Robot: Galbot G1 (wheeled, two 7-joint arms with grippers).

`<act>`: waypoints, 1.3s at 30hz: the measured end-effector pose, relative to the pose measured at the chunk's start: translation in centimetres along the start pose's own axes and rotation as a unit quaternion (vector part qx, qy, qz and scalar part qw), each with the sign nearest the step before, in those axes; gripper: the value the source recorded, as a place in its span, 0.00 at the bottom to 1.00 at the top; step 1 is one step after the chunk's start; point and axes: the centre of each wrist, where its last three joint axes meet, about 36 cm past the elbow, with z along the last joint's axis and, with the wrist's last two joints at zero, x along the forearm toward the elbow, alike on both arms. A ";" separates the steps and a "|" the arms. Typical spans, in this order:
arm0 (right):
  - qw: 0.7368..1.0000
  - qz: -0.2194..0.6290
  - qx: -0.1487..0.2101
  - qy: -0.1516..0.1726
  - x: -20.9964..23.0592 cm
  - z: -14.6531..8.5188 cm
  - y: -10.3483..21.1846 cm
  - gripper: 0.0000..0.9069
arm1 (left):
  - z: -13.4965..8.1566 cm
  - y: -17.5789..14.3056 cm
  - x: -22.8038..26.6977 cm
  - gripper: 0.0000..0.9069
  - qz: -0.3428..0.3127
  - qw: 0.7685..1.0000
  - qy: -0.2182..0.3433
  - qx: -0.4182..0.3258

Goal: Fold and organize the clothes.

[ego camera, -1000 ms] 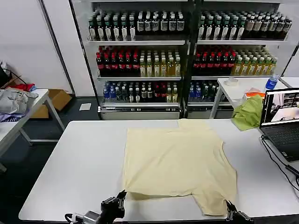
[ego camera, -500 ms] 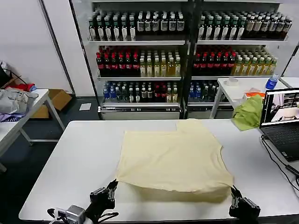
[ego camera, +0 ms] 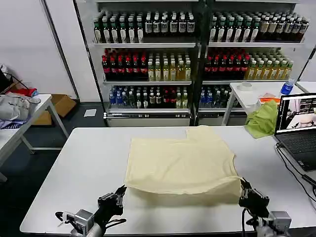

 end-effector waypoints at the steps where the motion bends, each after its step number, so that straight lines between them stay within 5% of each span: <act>1: 1.000 0.000 0.002 0.000 -0.5 -0.1 -0.1 0.00 | 0.1 0.1 -0.3 0.01 0.001 1.000 0.001 -0.003; 32: 0.998 -0.017 0.057 0.024 -11.0 -0.8 -0.4 0.00 | -0.3 3.2 -12.2 0.03 -0.011 0.997 -0.001 -0.079; 33: 0.998 -0.018 0.058 0.026 -11.2 -0.7 -0.3 0.53 | -0.3 3.2 -12.5 0.17 -0.011 0.997 -0.001 -0.081; 34: 0.998 -0.018 0.060 0.028 -11.4 -0.5 -0.2 0.53 | -0.3 3.3 -12.8 0.33 -0.012 0.996 -0.001 -0.083; 35: 0.998 -0.018 0.061 0.030 -11.6 -0.4 0.0 1.00 | -0.2 3.3 -13.0 0.54 -0.013 0.996 0.000 -0.084; 36: 0.997 -0.018 0.062 0.033 -11.8 -0.3 0.1 1.00 | -0.1 3.3 -13.2 1.00 -0.014 0.996 0.002 -0.085; 39: 0.997 -0.019 0.064 0.038 -12.0 0.2 0.4 1.00 | 0.2 3.3 -13.7 1.00 -0.015 0.996 0.007 -0.088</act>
